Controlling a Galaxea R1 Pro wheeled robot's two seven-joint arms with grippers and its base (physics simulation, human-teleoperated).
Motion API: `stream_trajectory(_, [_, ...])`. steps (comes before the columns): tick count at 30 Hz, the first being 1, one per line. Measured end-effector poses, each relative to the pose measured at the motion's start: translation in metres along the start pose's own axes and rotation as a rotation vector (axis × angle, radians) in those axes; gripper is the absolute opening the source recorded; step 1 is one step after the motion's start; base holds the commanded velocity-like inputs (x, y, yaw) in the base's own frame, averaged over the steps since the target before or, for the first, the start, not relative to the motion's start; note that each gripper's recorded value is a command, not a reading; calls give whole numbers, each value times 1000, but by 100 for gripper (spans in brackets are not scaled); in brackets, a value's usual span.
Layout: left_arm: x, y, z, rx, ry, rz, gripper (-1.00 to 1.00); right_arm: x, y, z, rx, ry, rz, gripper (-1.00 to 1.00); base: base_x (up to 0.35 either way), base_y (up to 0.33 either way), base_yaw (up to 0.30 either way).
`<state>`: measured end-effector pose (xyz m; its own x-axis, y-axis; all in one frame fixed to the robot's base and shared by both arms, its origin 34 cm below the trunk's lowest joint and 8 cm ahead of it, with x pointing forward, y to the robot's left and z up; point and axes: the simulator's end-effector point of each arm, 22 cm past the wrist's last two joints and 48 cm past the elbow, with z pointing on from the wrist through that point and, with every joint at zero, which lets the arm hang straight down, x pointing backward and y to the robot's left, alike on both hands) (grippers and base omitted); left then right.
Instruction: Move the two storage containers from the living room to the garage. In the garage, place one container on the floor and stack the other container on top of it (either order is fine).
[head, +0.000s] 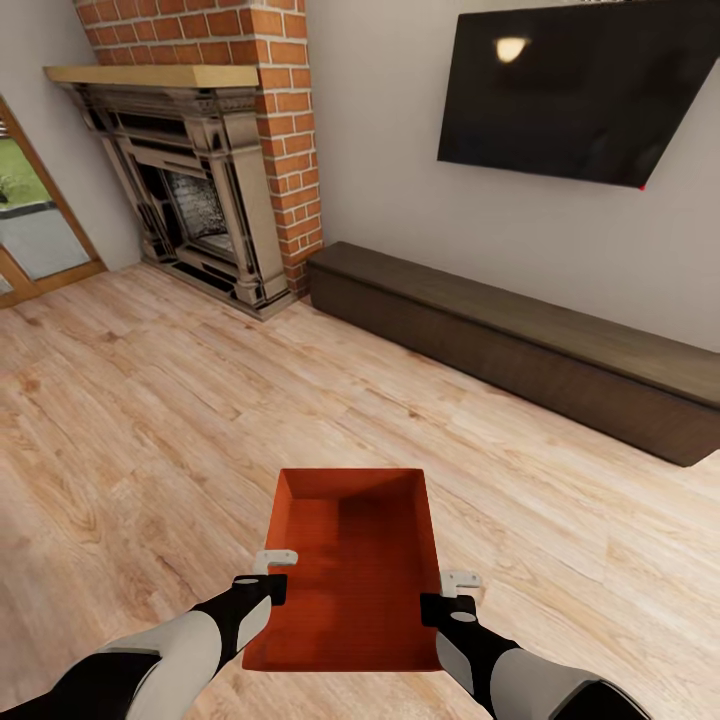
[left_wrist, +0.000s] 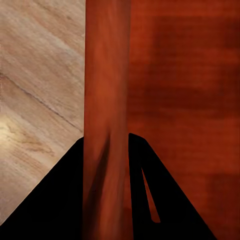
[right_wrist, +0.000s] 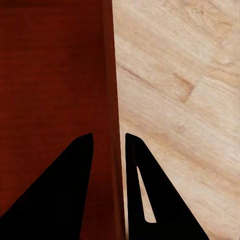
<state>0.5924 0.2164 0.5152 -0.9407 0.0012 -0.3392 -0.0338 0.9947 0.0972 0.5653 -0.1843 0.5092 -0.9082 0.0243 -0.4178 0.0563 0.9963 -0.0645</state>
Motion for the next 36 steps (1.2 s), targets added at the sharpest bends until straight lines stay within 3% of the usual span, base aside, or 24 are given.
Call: stream_trajectory(36, [-13,5,-48,0,-3,0,-100,-18,-4,-47,0,-3,0,-100,0,0,0])
